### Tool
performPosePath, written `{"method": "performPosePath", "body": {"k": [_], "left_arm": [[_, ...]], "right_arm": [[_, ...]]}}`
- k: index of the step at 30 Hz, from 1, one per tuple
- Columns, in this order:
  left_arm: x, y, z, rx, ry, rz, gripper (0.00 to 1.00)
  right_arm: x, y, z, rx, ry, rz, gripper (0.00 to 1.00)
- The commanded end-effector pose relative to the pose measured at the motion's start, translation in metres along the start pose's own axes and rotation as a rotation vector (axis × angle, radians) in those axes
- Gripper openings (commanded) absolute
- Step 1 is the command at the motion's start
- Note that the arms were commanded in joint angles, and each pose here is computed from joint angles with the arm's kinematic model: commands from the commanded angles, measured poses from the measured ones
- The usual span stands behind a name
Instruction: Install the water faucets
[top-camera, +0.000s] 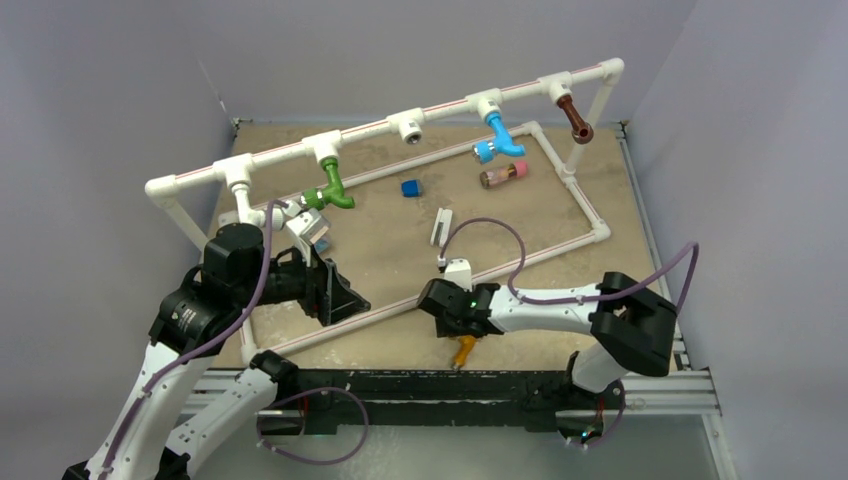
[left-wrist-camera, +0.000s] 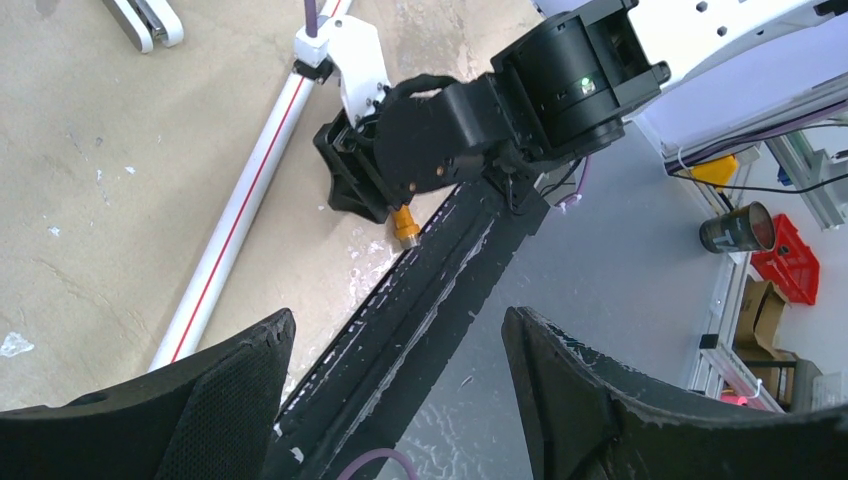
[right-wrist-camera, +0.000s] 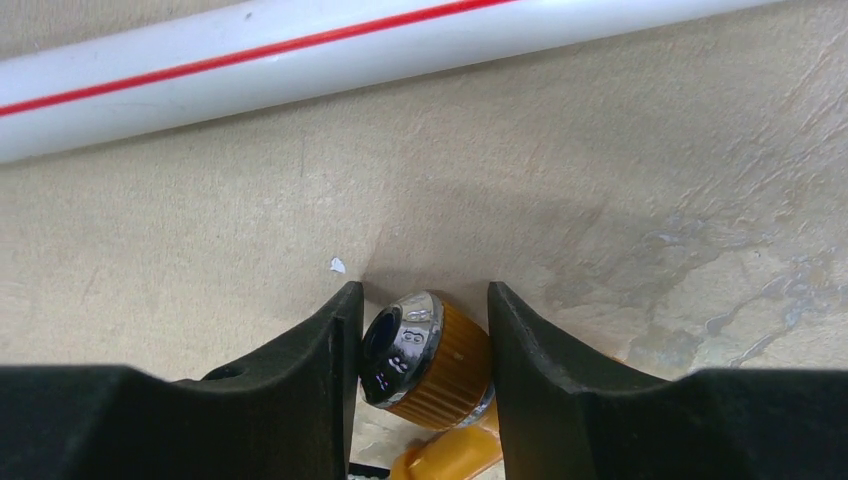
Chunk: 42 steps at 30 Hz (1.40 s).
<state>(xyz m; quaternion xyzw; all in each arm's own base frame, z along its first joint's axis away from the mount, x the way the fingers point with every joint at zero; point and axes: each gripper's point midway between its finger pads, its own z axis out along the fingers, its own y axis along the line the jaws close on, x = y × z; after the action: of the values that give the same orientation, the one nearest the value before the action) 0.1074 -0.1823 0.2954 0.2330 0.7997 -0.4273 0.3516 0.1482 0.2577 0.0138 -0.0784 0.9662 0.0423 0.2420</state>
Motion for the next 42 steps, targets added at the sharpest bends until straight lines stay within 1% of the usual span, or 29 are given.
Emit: {"method": "performPosePath", "body": {"k": [1, 6, 11, 13, 15, 18, 19, 20, 22, 26, 30, 34, 37, 39, 42], "left_arm": [[-0.004, -0.006, -0.003, 0.025, -0.019, 0.039, 0.75], [-0.002, -0.005, -0.006, 0.015, -0.024, 0.045, 0.75], [-0.001, -0.006, -0.005, 0.023, -0.026, 0.041, 0.75], [-0.001, -0.006, -0.005, 0.026, -0.027, 0.039, 0.75], [0.0, -0.007, -0.005, 0.028, -0.026, 0.037, 0.75], [0.001, -0.006, -0.006, 0.025, -0.024, 0.033, 0.75], [0.001, -0.006, -0.006, 0.023, -0.025, 0.034, 0.75], [0.002, -0.006, -0.006, 0.022, -0.025, 0.032, 0.75], [0.002, -0.006, -0.006, 0.019, -0.026, 0.03, 0.75], [0.002, -0.005, -0.006, 0.015, -0.025, 0.027, 0.75], [0.002, -0.004, -0.006, 0.015, -0.024, 0.026, 0.75], [0.003, -0.003, -0.005, 0.012, -0.023, 0.024, 0.75], [0.003, -0.002, -0.004, 0.01, -0.022, 0.025, 0.75], [0.003, -0.002, -0.004, 0.009, -0.022, 0.026, 0.75], [0.003, -0.001, -0.002, 0.007, -0.018, 0.023, 0.75]], "right_arm": [[0.014, -0.027, 0.003, 0.029, 0.067, 0.123, 0.0], [-0.01, -0.04, -0.009, -0.033, -0.002, 0.322, 0.0], [-0.03, -0.047, -0.017, -0.05, -0.057, 0.499, 0.0], [-0.034, -0.046, -0.019, -0.056, -0.069, 0.539, 0.06], [-0.036, -0.047, -0.02, -0.051, -0.076, 0.575, 0.16], [-0.037, -0.048, -0.019, -0.048, -0.081, 0.604, 0.23], [-0.036, -0.047, -0.019, -0.051, -0.079, 0.609, 0.24], [-0.036, -0.047, -0.019, -0.056, -0.078, 0.618, 0.28], [-0.036, -0.045, -0.018, -0.065, -0.074, 0.624, 0.39], [-0.034, -0.045, -0.015, -0.052, -0.065, 0.624, 0.44], [-0.035, -0.046, -0.017, -0.05, -0.064, 0.605, 0.55], [-0.037, -0.046, -0.02, -0.057, -0.074, 0.568, 0.61], [-0.042, -0.048, -0.024, -0.054, -0.092, 0.53, 0.63], [-0.05, -0.052, -0.026, -0.042, -0.133, 0.48, 0.64], [-0.056, -0.049, -0.03, -0.056, -0.146, 0.392, 0.66]]}}
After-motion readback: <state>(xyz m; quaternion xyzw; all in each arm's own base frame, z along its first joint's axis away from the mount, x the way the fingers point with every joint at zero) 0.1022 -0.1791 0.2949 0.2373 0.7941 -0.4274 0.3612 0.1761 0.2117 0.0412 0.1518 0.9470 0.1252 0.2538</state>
